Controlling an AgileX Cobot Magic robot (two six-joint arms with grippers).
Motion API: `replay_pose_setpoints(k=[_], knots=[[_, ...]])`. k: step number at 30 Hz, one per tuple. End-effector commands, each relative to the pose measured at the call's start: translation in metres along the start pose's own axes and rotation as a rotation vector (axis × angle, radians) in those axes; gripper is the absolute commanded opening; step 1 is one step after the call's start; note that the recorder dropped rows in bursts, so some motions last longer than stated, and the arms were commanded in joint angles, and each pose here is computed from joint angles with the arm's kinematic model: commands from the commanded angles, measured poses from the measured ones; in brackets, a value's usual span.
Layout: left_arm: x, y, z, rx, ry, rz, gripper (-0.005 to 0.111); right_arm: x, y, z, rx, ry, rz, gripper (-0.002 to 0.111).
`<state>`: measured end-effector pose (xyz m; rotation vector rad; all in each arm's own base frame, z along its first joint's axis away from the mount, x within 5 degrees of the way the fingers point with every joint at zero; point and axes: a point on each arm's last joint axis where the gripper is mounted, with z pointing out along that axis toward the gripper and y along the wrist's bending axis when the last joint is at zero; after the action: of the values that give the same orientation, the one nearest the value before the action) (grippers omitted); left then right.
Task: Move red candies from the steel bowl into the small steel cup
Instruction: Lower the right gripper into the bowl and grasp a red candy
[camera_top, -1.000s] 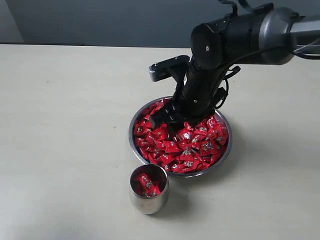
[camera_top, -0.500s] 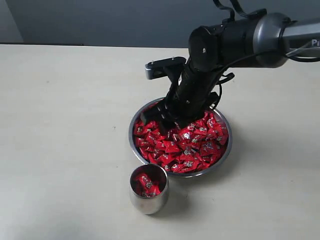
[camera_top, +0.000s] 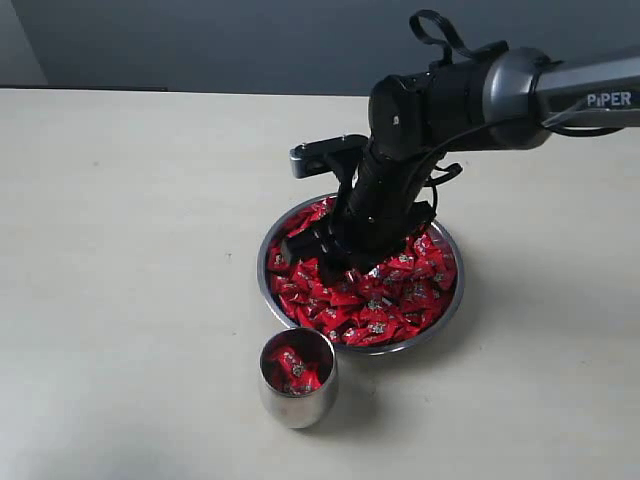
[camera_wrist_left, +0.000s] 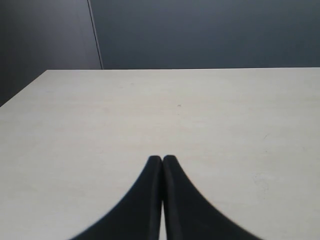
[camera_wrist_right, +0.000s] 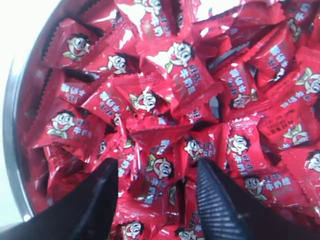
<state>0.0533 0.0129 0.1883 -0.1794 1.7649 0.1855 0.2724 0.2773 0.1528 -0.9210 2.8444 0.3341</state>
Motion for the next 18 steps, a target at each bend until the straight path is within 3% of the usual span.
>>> replay_pose_setpoints(k=[1, 13, 18], knots=[[0.001, 0.0, 0.0, -0.001, -0.002, -0.002, 0.0, 0.001, -0.001, 0.004, -0.009, 0.021, 0.008, 0.048], [0.001, 0.0, 0.0, -0.001, -0.002, -0.002, 0.0, 0.004, -0.002, 0.022, -0.019, 0.072, 0.032, 0.047], [0.001, 0.0, 0.0, -0.001, -0.002, -0.002, 0.0, 0.005, -0.002, 0.025, -0.018, 0.079, 0.034, 0.036]])
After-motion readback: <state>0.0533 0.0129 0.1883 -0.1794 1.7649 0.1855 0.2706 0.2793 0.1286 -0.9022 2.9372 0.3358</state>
